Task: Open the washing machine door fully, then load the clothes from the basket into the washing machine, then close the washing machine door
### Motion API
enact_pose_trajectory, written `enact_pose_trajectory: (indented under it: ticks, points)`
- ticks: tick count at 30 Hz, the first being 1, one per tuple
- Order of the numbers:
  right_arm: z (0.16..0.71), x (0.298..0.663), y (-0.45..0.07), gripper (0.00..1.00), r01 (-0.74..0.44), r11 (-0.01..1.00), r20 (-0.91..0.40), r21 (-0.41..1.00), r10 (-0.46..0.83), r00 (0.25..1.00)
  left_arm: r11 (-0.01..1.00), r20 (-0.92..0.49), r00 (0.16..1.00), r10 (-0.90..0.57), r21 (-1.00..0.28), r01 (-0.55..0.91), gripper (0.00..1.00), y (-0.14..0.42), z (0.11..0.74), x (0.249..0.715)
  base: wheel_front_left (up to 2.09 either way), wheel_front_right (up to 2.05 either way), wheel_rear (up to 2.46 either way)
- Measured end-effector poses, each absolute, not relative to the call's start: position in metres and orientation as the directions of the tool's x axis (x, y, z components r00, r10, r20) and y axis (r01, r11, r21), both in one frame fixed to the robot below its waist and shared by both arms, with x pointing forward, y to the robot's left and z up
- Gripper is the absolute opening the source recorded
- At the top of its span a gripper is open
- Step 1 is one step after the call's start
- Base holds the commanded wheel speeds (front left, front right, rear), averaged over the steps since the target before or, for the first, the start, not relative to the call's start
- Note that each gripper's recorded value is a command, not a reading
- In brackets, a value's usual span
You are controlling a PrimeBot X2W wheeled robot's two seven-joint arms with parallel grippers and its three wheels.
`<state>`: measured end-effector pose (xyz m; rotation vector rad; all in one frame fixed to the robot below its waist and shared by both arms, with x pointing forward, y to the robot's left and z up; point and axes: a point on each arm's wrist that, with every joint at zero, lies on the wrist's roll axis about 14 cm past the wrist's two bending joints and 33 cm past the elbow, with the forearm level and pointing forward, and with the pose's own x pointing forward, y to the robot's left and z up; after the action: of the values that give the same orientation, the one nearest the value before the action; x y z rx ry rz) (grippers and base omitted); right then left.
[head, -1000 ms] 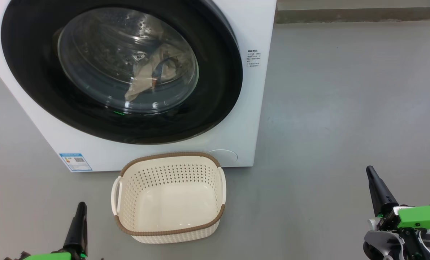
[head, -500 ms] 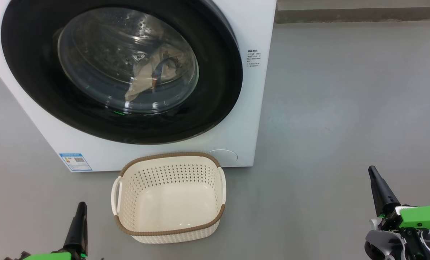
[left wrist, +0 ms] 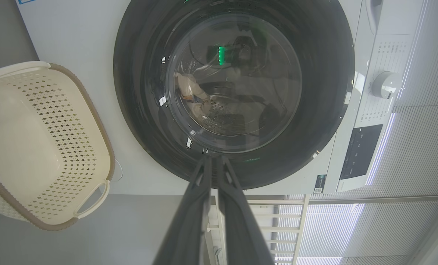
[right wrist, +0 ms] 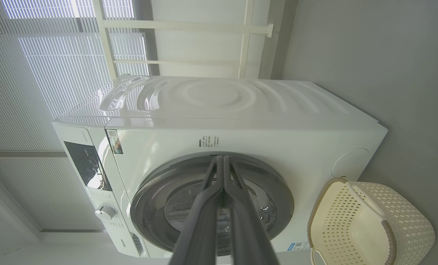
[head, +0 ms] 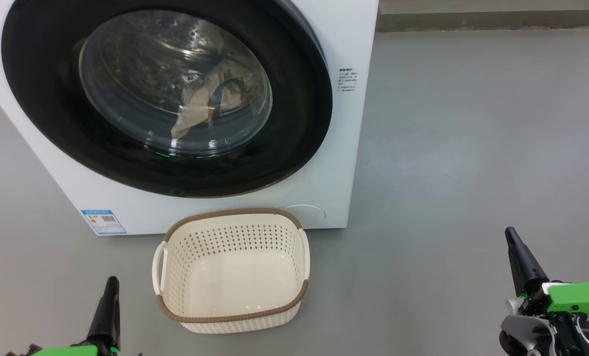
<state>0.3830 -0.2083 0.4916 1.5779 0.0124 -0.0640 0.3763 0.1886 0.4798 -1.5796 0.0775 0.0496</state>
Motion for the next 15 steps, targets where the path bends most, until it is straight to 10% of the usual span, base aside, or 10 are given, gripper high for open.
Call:
enact_pose_trajectory:
  ticks: [15]
  points:
    - [0.4916, 0.3830, -0.2075, 0.00, 0.048, -0.011, -0.049, 0.999, -0.029, 0.998, -0.009, -0.081, 0.997, -0.018, -0.997, -0.081, 0.00, 0.1885, 0.4798, 0.3763, 0.00, 0.00, 0.00]
